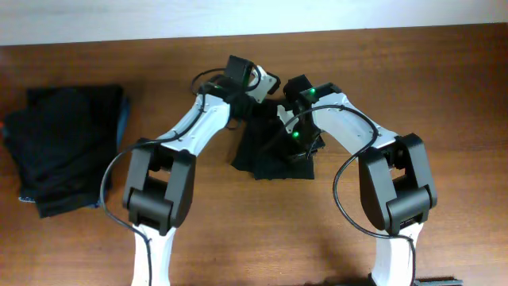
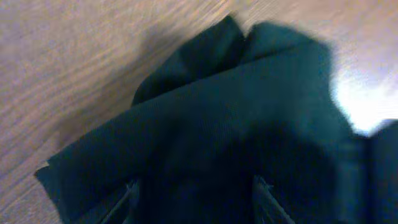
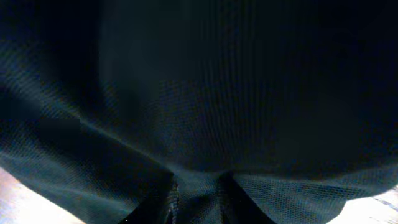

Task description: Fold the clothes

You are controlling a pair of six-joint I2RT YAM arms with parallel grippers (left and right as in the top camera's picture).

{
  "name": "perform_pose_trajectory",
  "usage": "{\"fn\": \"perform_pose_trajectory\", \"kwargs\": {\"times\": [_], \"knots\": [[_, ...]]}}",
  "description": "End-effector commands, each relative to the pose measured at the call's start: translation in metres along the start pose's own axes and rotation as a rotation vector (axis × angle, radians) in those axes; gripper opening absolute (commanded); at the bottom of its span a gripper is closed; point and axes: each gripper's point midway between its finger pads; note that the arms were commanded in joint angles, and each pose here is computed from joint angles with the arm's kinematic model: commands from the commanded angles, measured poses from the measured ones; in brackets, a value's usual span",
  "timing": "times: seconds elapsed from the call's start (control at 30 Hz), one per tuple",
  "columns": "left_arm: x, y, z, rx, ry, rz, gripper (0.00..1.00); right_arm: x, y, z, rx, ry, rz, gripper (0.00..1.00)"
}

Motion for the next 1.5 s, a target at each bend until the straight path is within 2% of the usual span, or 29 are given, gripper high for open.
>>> {"fn": "perform_pose_trajectory", "kwargs": {"times": [0.0, 0.33, 0.47, 0.6, 0.73, 0.83, 1.0, 1.2, 1.3, 1.47], "knots": [[-0.024, 0.024, -0.024, 0.118, 0.088, -0.005, 0.55, -0.007, 0.000, -0.004, 0.002, 0.024, 0.006, 0.27], [-0.030, 0.064, -0.054, 0.287, 0.063, -0.008, 0.55, -0.012, -0.001, -0.004, -0.002, 0.045, 0.000, 0.27], [-0.035, 0.089, -0.047, 0.418, 0.085, 0.018, 0.56, -0.013, -0.001, -0.004, -0.003, 0.048, 0.000, 0.27], [-0.043, 0.107, -0.038, 0.450, 0.092, 0.063, 0.56, -0.012, -0.001, -0.004, -0.002, 0.044, 0.001, 0.27], [-0.045, 0.119, -0.029, 0.458, 0.100, 0.091, 0.64, -0.010, -0.001, -0.004, -0.001, 0.038, 0.002, 0.27], [-0.035, 0.127, -0.013, 0.464, 0.107, 0.106, 0.67, -0.007, 0.000, -0.004, 0.002, 0.026, 0.005, 0.27], [0.011, 0.145, 0.039, 0.501, 0.053, 0.123, 0.71, 0.005, 0.004, 0.007, 0.011, -0.029, 0.019, 0.27], [0.050, 0.158, 0.104, 0.550, -0.020, 0.139, 0.74, 0.031, 0.019, 0.054, 0.029, -0.175, 0.055, 0.28], [0.055, 0.155, 0.110, 0.530, -0.040, 0.136, 0.75, 0.039, 0.030, 0.085, 0.050, -0.256, 0.074, 0.28], [0.071, 0.128, 0.097, 0.349, -0.113, 0.100, 0.75, 0.028, 0.046, 0.107, 0.124, -0.267, 0.038, 0.28]]}}
Point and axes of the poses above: each gripper's point midway between its finger pads, its own z axis back along the fingers, its own y axis along the line the jaws close on, x = y × z, and after that the axes turned 11 degrees about -z, right-handed
